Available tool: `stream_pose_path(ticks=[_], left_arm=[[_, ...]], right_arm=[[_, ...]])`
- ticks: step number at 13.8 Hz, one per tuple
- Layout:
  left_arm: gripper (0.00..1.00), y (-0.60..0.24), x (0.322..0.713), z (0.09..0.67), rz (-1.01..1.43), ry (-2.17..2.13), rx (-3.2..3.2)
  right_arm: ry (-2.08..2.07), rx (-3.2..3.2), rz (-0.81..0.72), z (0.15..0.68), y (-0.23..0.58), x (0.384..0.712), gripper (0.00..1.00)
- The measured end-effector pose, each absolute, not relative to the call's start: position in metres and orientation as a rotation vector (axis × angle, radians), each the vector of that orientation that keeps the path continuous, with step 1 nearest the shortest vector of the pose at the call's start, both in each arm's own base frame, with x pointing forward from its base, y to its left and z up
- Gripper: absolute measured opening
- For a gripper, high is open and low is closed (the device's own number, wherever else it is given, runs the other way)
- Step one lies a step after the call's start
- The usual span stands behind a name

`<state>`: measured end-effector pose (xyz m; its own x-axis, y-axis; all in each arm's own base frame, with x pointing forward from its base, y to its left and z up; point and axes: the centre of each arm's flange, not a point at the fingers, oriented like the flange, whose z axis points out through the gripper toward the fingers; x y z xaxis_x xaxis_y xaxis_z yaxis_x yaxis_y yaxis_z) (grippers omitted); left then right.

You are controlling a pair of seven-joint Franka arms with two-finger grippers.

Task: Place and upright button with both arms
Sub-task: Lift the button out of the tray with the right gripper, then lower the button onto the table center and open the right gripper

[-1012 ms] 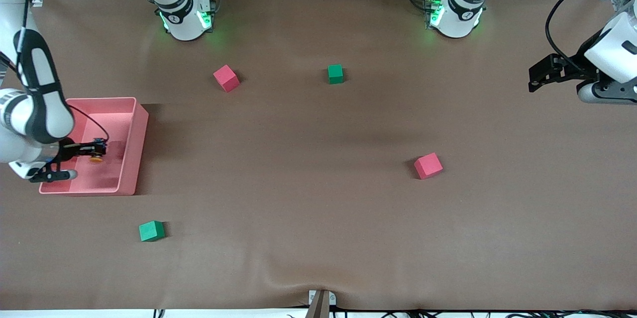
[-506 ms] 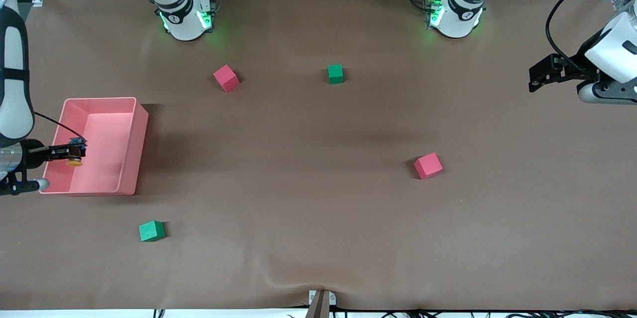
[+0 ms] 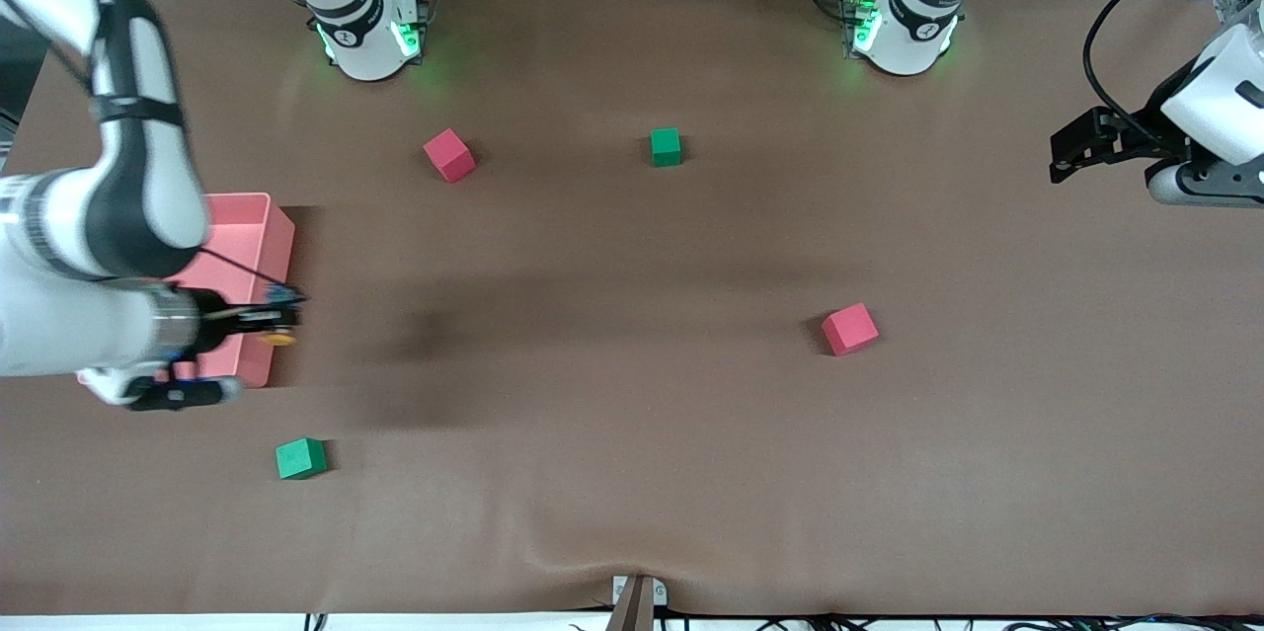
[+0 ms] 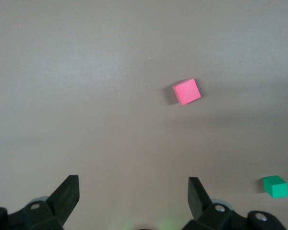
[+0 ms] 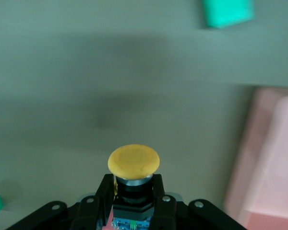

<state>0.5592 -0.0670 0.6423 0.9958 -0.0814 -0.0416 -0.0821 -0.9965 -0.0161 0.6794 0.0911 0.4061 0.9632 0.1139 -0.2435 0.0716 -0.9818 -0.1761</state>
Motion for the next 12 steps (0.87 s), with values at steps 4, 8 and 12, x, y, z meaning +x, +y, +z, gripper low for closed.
stream_pose_path(ticks=[4,8,12], left_arm=[[1.00,-0.067,0.559,0.642,0.065,0.129,-3.121],[1.00,-0.067,0.560,0.641,0.066,0.127,-3.121],[1.00,-0.067,0.560,0.641,0.066,0.127,-3.121]], right_arm=[[-0.085,-2.891,0.270,0.380,0.244,0.671,0.37],[-0.071,-2.868,0.070,0.304,0.420,0.624,0.37],[-0.101,-2.872,0.070,0.238,0.511,0.566,0.37]])
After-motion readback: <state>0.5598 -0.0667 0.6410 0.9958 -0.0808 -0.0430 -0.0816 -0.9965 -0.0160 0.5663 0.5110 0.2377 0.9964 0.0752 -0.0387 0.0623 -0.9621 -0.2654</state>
